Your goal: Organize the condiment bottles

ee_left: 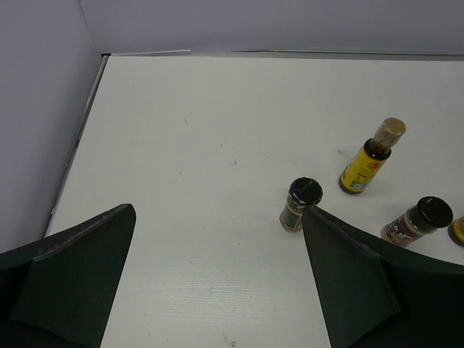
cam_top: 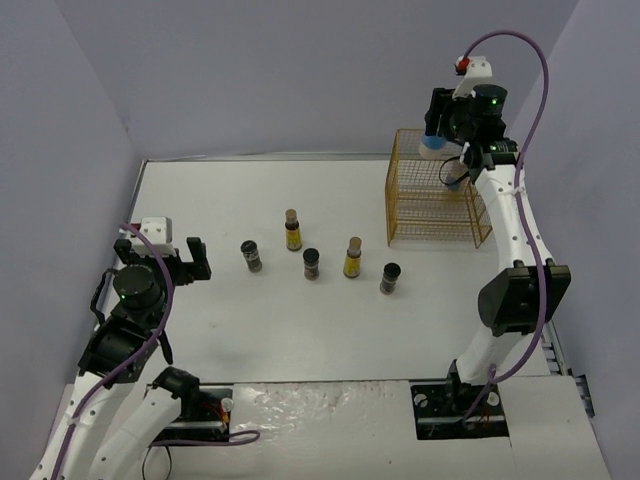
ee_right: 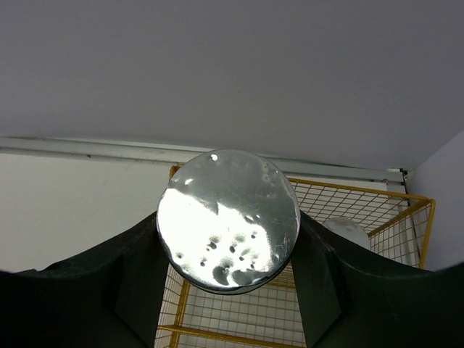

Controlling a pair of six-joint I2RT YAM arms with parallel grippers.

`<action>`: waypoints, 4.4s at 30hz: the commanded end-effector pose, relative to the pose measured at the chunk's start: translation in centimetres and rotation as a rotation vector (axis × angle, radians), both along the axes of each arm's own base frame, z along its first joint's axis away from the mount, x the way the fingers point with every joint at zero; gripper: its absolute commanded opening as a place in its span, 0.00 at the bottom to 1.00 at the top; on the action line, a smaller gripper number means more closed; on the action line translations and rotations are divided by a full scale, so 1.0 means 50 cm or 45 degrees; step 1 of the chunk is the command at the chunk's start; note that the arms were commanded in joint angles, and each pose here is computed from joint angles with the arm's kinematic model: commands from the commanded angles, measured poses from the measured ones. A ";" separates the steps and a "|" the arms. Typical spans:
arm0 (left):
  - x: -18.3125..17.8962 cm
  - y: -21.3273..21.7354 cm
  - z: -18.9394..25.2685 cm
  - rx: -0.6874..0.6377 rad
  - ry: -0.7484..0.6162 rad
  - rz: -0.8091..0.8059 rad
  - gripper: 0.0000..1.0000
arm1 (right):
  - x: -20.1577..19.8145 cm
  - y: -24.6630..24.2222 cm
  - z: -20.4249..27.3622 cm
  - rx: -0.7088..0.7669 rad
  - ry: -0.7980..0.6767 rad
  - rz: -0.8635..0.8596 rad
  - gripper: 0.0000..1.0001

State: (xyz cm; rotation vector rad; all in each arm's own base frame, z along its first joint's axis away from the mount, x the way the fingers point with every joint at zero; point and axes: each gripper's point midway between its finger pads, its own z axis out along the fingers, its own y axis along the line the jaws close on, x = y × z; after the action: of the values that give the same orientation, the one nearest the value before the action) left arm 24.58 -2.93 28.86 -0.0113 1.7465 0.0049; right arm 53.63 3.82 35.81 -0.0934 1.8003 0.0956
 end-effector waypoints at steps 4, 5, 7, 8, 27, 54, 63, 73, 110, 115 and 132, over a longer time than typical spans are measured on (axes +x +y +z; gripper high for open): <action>0.005 -0.004 0.045 -0.031 -0.081 -0.006 0.97 | 0.043 -0.036 0.144 -0.022 -0.324 -0.032 0.09; 0.005 -0.003 0.045 -0.028 -0.083 -0.005 0.97 | 0.048 -0.038 0.140 -0.020 -0.327 -0.033 0.09; 0.005 -0.002 0.045 -0.027 -0.083 -0.003 0.97 | 0.061 -0.042 0.127 -0.019 -0.326 -0.036 0.09; 0.005 -0.002 0.045 -0.027 -0.083 -0.003 0.97 | 0.068 -0.043 0.120 -0.020 -0.325 -0.036 0.09; 0.008 -0.008 0.042 -0.028 -0.075 -0.016 0.97 | 0.100 -0.085 -0.031 -0.002 -0.230 -0.075 0.10; 0.007 -0.009 0.042 -0.029 -0.076 -0.020 0.97 | 0.100 -0.083 -0.214 0.028 -0.039 -0.062 0.76; 0.010 -0.010 0.038 -0.025 -0.067 -0.020 0.97 | 0.017 -0.029 -0.087 0.054 -0.093 0.036 0.90; 0.013 -0.013 0.035 -0.024 -0.055 -0.027 0.97 | -0.185 0.214 -0.129 0.006 0.043 0.396 0.94; 0.028 -0.032 0.017 -0.017 -0.007 -0.065 0.97 | -0.398 0.395 -0.433 -0.009 0.180 0.742 0.66; 0.027 -0.032 0.018 -0.016 -0.009 -0.065 0.97 | -0.390 0.393 -0.435 -0.007 0.165 0.723 0.62; 0.025 -0.032 0.020 -0.020 -0.014 -0.069 0.97 | -0.389 0.369 -0.409 -0.023 0.110 0.651 0.24</action>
State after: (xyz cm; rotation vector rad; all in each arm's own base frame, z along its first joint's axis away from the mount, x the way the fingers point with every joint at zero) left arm 25.46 -4.03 27.48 0.0334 1.8043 -0.0092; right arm 33.28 22.03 11.61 -0.6112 1.9504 0.4572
